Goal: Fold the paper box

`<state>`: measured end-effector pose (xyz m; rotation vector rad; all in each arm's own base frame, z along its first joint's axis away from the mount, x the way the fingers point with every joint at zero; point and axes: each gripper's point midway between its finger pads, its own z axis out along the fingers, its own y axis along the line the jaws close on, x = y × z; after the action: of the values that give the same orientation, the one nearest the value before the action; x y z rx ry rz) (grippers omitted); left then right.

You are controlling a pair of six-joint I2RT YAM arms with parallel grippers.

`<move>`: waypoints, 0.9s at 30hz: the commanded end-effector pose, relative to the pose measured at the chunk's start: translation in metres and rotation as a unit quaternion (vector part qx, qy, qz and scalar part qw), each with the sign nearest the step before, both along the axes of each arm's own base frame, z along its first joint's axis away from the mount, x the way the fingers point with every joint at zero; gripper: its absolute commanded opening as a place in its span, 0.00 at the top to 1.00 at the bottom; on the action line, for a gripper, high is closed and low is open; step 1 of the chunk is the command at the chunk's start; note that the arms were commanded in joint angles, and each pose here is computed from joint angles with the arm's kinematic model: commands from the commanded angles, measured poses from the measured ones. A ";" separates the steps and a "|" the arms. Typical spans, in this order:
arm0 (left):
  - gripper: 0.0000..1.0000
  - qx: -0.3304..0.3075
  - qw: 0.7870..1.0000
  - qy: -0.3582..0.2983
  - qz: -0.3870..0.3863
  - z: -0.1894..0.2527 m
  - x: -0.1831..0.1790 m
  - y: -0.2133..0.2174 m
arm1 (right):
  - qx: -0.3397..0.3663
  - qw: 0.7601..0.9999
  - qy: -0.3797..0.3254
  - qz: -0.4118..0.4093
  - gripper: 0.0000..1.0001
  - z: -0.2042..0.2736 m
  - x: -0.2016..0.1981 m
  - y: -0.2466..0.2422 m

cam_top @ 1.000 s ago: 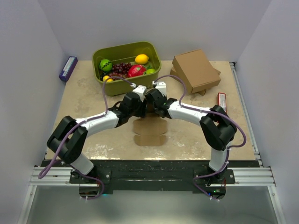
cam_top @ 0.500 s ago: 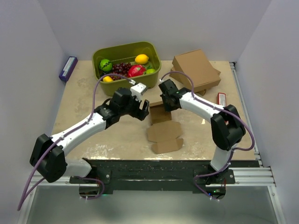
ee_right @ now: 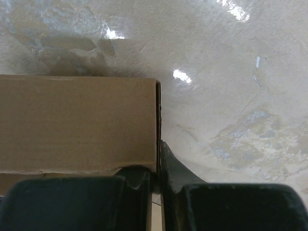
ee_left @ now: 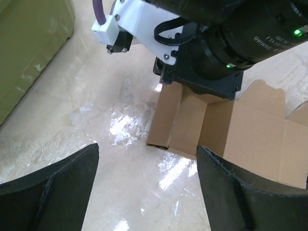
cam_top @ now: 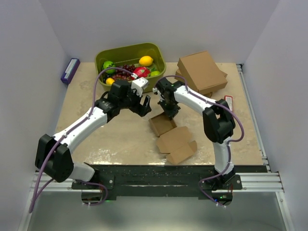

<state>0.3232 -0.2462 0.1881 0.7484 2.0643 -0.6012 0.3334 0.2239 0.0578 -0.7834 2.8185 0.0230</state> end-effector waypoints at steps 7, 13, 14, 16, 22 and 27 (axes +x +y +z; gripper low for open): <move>0.14 -0.030 0.999 0.019 -0.020 -0.014 0.003 0.002 | 0.053 0.998 -0.029 -0.001 0.34 0.033 0.026 0.024; 0.14 -0.024 0.999 0.025 -0.013 -0.021 0.005 0.005 | 0.121 0.989 -0.078 -0.017 0.23 0.070 0.039 0.035; 0.14 -0.024 0.999 0.026 -0.014 -0.022 0.005 0.004 | 0.131 0.987 -0.091 -0.022 0.22 0.081 0.041 0.031; 0.14 -0.023 0.999 0.030 -0.014 -0.025 0.006 0.003 | 0.143 0.984 -0.100 -0.026 0.15 0.086 0.042 0.029; 0.15 -0.029 0.998 0.043 -0.018 -0.033 0.008 -0.002 | 0.193 0.969 -0.142 -0.061 0.13 0.115 0.048 0.015; 0.19 -0.052 0.996 0.059 -0.030 -0.036 0.021 -0.020 | 0.236 0.948 -0.182 -0.111 0.13 0.134 0.057 -0.010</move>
<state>0.3271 -0.2475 0.1405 0.7458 2.1575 -0.7130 0.3776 0.2208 0.1673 -0.4469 2.4913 0.3574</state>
